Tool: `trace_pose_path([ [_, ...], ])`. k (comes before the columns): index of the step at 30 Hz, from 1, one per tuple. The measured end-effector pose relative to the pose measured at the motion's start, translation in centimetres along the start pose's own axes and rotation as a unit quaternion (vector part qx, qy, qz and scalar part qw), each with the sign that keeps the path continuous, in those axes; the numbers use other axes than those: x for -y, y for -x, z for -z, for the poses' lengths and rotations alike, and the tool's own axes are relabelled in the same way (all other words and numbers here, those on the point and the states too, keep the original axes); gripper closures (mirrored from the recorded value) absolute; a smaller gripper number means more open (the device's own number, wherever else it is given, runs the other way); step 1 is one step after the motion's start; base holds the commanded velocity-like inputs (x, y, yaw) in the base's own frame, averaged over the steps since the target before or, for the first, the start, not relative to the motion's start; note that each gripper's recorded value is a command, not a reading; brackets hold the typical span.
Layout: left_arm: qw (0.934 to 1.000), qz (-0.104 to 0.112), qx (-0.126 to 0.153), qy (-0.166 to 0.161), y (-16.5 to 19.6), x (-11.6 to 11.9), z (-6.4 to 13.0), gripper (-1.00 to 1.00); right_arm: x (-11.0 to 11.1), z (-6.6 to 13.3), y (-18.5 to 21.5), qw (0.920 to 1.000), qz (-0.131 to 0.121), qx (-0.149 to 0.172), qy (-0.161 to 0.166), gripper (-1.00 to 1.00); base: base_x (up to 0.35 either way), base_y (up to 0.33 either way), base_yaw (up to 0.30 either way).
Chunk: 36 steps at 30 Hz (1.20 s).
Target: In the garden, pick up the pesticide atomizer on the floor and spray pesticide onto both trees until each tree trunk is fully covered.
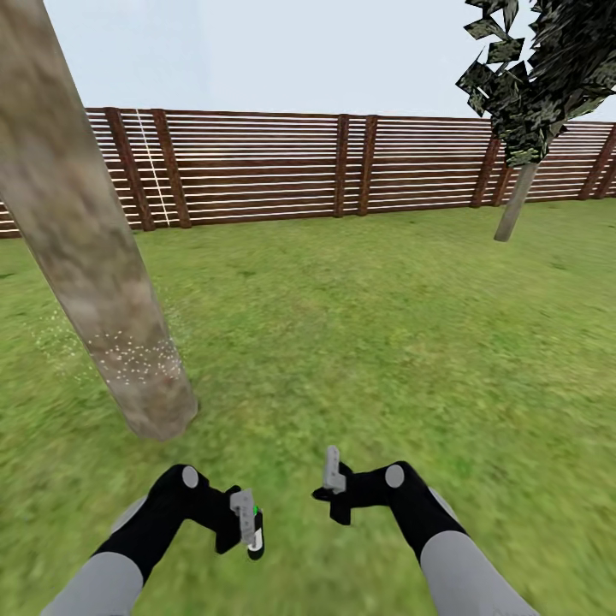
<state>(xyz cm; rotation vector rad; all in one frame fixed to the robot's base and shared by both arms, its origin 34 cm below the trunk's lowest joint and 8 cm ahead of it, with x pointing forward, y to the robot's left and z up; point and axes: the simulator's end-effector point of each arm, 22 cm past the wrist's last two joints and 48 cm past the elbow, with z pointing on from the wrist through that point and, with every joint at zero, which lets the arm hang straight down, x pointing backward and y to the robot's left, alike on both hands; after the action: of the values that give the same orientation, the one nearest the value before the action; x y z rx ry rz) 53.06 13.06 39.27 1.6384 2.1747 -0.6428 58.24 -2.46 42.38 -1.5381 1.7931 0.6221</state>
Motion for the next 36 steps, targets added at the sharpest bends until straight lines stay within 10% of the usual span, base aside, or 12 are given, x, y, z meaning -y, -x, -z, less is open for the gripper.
trace_pose_path([
  [18,0.9974,-0.006,0.034,0.064,4.2,-2.4,-1.0,1.00,0.8,-0.2,4.1,0.9933,-0.077,0.085,-0.017,1.00,0.000,0.000,0.000],
  [36,0.9970,-0.017,0.054,0.053,7.6,-1.3,-2.1,1.00,0.0,-0.7,4.4,0.9946,-0.071,0.076,-0.002,1.00,0.000,0.000,0.000],
])
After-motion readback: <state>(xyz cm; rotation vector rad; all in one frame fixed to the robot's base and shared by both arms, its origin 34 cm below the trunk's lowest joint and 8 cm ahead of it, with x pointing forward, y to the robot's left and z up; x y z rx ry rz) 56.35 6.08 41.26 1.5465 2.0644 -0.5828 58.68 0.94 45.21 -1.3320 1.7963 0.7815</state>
